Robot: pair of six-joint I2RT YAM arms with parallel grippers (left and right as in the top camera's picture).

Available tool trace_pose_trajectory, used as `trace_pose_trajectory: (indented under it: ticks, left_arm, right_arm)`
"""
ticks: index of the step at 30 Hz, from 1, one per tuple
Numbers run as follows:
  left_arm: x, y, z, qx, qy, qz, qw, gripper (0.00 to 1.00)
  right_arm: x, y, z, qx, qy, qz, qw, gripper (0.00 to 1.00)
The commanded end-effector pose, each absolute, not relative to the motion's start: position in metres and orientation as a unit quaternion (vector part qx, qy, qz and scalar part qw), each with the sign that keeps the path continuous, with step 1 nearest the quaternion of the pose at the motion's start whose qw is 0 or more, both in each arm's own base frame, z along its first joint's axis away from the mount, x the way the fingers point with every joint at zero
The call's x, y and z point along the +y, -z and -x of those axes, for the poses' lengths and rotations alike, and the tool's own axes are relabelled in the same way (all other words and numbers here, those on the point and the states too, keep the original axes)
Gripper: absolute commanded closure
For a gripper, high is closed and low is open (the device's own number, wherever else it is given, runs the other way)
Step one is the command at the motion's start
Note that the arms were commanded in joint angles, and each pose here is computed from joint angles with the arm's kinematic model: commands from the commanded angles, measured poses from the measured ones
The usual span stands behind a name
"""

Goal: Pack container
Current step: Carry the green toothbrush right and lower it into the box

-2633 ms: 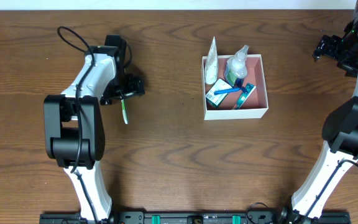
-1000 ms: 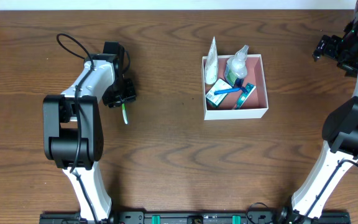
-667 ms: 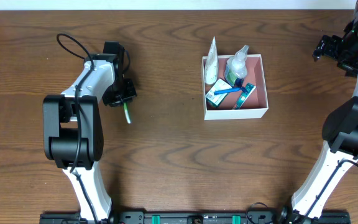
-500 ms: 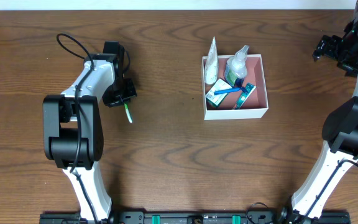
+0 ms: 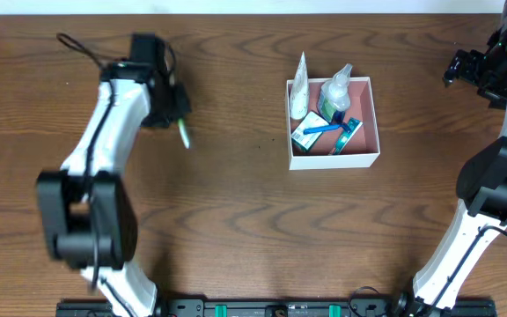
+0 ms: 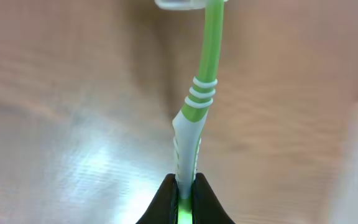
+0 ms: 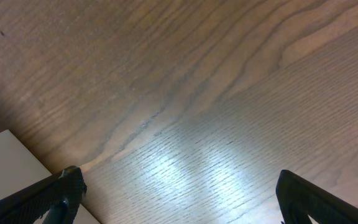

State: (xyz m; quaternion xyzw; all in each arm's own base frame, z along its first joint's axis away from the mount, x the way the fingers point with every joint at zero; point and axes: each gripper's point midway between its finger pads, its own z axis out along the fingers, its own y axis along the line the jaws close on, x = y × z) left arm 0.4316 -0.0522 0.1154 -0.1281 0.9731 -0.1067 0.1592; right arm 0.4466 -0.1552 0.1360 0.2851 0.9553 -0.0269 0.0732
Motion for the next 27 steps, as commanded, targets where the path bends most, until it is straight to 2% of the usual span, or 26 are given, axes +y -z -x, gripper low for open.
trace_pose_trajectory:
  ticks: [1, 5, 10, 17, 22, 24, 27]
  left_arm:
    - [-0.1, -0.212, -0.437, 0.943, 0.198, 0.045, 0.264, 0.94]
    - [-0.161, -0.281, -0.42, 0.901, 0.223, -0.089, 0.363, 0.94]
    - [-0.25, -0.321, -0.386, 0.83, 0.241, -0.262, 0.429, 0.94]
    - [-0.33, -0.298, -0.36, 0.782, 0.246, -0.384, 0.424, 0.93]
    - [-0.344, -0.259, -0.378, 0.796, 0.22, -0.389, 0.408, 0.92]
    - [-0.348, -0.24, -0.384, 0.804, 0.217, -0.389, 0.395, 0.85]
    - [-0.353, -0.217, -0.391, 0.812, 0.213, -0.39, 0.378, 0.84]
  right_arm:
    - [-0.155, -0.135, -0.446, 0.954, 0.031, -0.29, 0.072, 0.01]
    - [-0.155, -0.135, -0.446, 0.954, 0.031, -0.29, 0.072, 0.01]
    - [-0.155, -0.135, -0.446, 0.954, 0.031, -0.29, 0.072, 0.01]
    - [-0.155, -0.135, -0.446, 0.954, 0.031, -0.29, 0.073, 0.01]
    - [-0.156, -0.135, -0.446, 0.954, 0.031, -0.291, 0.072, 0.01]
    - [-0.156, -0.135, -0.446, 0.954, 0.031, -0.291, 0.072, 0.01]
    - [-0.156, -0.135, -0.446, 0.954, 0.031, -0.291, 0.072, 0.01]
